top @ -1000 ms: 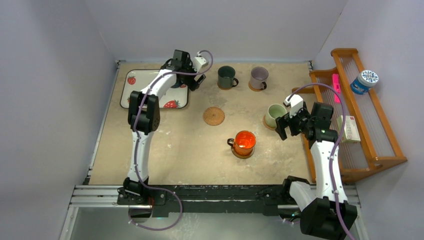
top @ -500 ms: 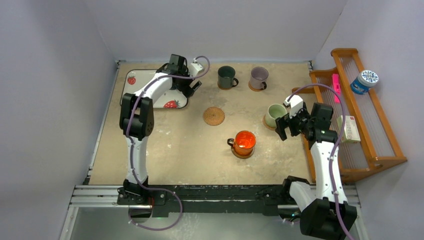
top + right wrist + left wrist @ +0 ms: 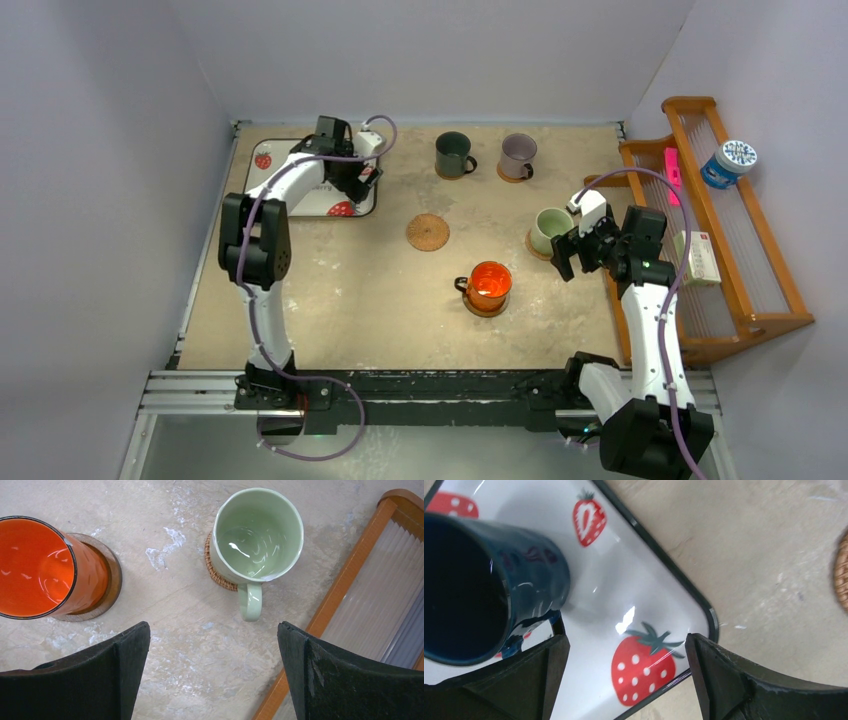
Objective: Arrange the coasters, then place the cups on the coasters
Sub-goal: Pick up the cup from the tray.
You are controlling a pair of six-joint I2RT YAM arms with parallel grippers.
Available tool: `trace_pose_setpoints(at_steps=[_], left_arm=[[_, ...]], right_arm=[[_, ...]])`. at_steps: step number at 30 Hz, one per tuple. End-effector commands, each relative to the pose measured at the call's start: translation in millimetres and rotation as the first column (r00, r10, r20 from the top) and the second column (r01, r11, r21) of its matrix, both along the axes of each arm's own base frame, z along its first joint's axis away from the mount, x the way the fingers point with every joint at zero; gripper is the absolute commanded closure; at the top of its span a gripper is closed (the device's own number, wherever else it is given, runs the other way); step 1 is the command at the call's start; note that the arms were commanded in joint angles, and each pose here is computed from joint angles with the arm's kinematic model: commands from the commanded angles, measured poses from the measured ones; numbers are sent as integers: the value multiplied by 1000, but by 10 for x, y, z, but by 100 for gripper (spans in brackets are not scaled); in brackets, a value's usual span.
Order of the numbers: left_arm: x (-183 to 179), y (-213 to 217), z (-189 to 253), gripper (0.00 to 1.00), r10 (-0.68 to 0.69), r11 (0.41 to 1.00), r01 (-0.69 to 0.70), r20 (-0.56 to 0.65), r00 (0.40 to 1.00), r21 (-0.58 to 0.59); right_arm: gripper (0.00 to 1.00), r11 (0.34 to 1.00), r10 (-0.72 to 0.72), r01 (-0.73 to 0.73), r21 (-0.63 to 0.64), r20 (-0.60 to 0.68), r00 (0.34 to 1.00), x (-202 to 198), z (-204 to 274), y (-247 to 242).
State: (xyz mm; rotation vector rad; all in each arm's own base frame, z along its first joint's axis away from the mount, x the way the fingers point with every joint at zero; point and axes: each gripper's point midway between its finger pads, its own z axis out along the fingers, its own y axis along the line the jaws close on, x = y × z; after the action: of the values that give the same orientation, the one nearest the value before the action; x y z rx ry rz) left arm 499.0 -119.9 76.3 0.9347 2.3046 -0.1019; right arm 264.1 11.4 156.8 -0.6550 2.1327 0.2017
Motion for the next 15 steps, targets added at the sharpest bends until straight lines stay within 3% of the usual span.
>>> trace_pose_setpoints(at_steps=[1,15], left_arm=[[48,245,275,8,69,996,-66,56,996,-58],[-72,646,486,9,123,985,-112,78,989,-132]], right_arm=[[1,1000,6,-6,-10,22,1000,10,30,-6],[1,1000,5,-5,-10,23,1000,12,26,-9]])
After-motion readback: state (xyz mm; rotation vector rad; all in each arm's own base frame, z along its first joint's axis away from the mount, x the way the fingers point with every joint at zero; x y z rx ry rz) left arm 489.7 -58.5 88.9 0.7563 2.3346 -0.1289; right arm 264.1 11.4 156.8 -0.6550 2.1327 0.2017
